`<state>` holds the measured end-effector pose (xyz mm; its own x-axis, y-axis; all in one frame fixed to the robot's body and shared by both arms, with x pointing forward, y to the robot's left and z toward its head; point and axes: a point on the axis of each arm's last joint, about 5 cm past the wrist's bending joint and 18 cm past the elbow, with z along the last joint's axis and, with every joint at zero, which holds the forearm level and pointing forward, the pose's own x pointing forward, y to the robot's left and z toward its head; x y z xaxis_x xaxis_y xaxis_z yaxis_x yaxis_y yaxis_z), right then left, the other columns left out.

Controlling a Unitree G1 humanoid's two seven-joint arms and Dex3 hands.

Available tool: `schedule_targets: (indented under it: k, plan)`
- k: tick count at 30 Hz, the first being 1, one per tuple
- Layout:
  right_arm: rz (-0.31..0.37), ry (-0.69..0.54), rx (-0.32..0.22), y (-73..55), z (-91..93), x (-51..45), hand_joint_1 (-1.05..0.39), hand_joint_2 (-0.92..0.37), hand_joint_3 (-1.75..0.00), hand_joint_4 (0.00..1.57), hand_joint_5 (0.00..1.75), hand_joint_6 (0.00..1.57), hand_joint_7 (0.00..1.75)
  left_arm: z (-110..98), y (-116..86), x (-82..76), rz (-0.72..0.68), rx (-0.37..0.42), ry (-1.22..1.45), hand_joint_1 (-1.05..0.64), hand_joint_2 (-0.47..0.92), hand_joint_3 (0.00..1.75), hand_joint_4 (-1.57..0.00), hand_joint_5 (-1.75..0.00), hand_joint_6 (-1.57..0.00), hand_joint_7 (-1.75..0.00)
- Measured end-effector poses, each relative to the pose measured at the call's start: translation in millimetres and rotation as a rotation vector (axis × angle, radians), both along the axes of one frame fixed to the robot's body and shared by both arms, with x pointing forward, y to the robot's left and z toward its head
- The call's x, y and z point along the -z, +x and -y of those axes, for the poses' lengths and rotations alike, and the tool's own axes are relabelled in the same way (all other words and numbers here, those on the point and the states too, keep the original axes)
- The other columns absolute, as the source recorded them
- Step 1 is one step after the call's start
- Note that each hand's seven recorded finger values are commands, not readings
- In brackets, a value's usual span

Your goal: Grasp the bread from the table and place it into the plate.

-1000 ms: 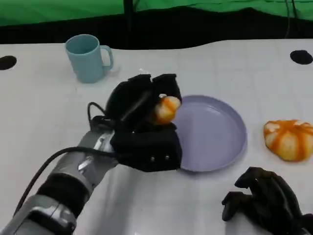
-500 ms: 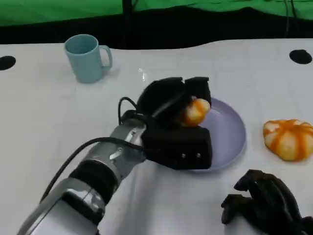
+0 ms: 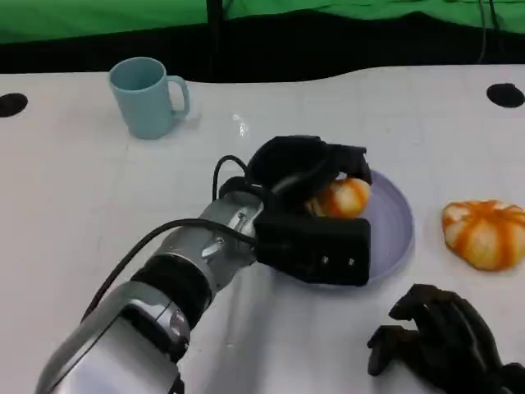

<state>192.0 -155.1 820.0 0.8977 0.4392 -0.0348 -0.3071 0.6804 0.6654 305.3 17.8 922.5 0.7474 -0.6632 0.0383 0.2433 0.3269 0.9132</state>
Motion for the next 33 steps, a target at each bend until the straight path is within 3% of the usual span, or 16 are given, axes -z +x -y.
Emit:
schedule_targets:
  k: [2,4,6,12,26,33]
  plan:
    - [0.0,0.0,-0.001,0.0,-0.2,0.0,-1.04,-0.74,-0.01,1.57,0.76,1.57,0.38,-1.4,0.6,0.8,-0.012,0.004,0.05,-0.7,0.92,0.27,-0.42,-0.69,-0.47,-0.04]
    - [0.001,0.0,-0.003,0.0,-0.5,-0.1,-1.04,-0.74,-0.01,1.57,0.76,1.57,0.38,-2.9,2.2,0.1,-0.036,-0.001,0.093,-0.77,0.92,0.29,-0.42,-0.53,-0.4,-0.01]
    - [0.0,0.0,-0.004,-0.2,-0.6,0.0,-1.04,-0.74,-0.01,1.57,0.76,1.57,0.37,-4.6,4.1,-1.5,-0.057,-0.006,0.13,-0.79,0.92,0.29,-0.41,-0.49,-0.37,0.0]
    - [0.0,0.0,-0.005,-0.7,-0.7,0.4,-1.04,-0.73,0.0,1.57,0.74,1.57,0.37,-3.8,6.4,-6.1,-0.092,0.011,0.249,-1.0,0.92,0.36,-0.12,-0.32,-0.12,0.0]
    - [0.011,-0.002,0.004,-0.5,0.2,0.7,-1.05,-0.73,0.0,1.57,0.75,1.57,0.4,-6.8,11.6,-21.9,-0.147,0.057,0.378,-1.05,0.92,0.39,-0.03,-0.32,-0.1,-0.01]
    - [0.009,-0.005,0.006,-0.3,0.5,0.5,-1.05,-0.73,0.0,1.57,0.76,1.57,0.39,-15.2,10.9,-24.4,-0.105,0.072,0.309,-1.03,0.92,0.37,-0.15,-0.39,-0.17,-0.05]
